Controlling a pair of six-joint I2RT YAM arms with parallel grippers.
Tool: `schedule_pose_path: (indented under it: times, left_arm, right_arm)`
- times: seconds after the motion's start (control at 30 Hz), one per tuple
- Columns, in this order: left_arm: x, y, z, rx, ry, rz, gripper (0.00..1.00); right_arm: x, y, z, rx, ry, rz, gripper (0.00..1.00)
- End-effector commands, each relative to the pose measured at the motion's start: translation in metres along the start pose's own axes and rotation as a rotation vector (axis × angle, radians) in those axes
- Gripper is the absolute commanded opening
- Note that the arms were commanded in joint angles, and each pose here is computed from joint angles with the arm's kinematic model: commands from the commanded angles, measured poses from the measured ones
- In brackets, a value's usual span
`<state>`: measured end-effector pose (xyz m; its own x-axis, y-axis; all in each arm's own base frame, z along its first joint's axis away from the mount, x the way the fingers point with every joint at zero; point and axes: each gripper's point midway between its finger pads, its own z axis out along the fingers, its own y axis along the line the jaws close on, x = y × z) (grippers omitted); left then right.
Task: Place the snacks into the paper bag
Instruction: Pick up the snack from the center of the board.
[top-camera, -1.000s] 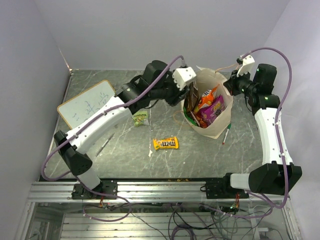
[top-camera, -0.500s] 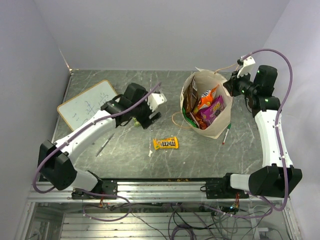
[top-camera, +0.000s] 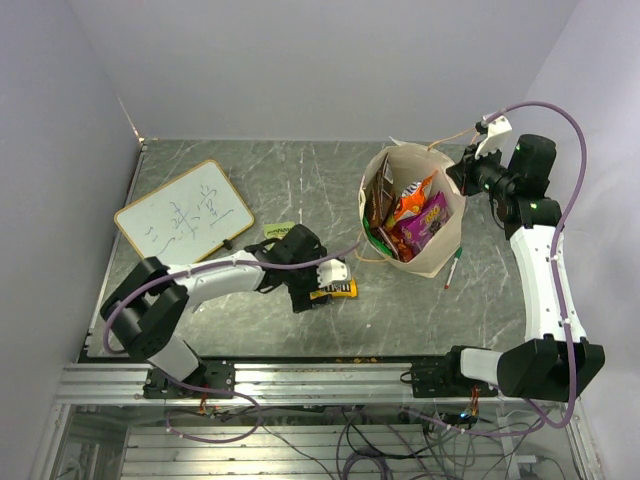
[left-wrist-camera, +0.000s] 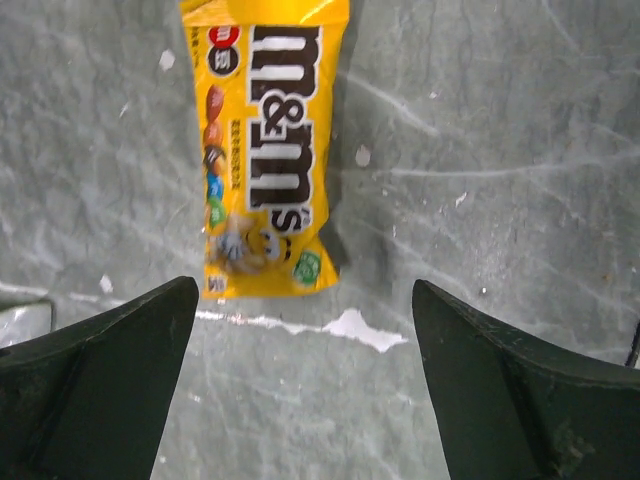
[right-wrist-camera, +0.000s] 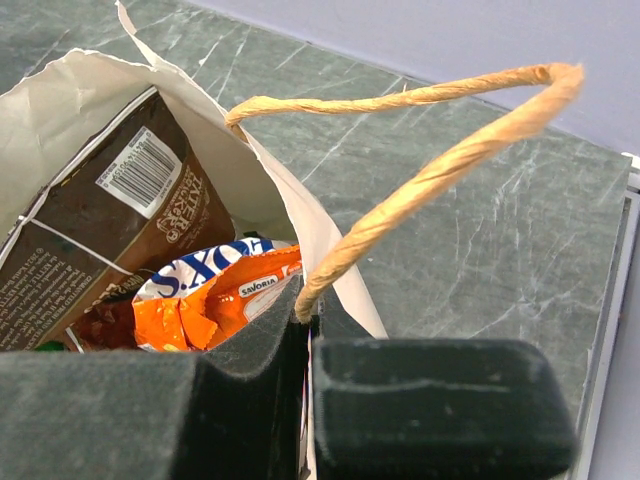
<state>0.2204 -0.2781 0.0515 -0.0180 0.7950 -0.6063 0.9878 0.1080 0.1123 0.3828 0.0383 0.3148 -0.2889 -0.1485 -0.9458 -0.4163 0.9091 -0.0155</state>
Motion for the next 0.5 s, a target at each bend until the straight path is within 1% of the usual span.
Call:
schedule_pose_path:
  times: [0.0, 0.1, 0.33, 0.4, 0.47]
  left_arm:
    - [-0.025, 0.002, 0.019, 0.009, -0.080, 0.067, 1.00]
    - [-0.023, 0.000, 0.030, 0.011, -0.052, 0.067, 1.00]
    - [-0.027, 0.024, 0.031, -0.113, -0.043, 0.057, 0.99]
    - [-0.027, 0.026, 0.031, -0.124, -0.040, 0.055, 1.00]
    - [-0.026, 0.028, 0.033, -0.131, -0.039, 0.053, 0.96]
  right_arm:
    - [-0.022, 0.001, -0.008, -0.003, -0.086, -0.038, 0.00]
    - [-0.020, 0.001, -0.007, -0.005, -0.084, -0.037, 0.00]
    - [-0.017, 0.001, -0.006, -0.009, -0.080, -0.035, 0.00]
    - [-0.015, 0.001, -0.004, -0.014, -0.075, -0.033, 0.00]
    - [-0.013, 0.001, -0.003, -0.017, -0.068, -0.030, 0.00]
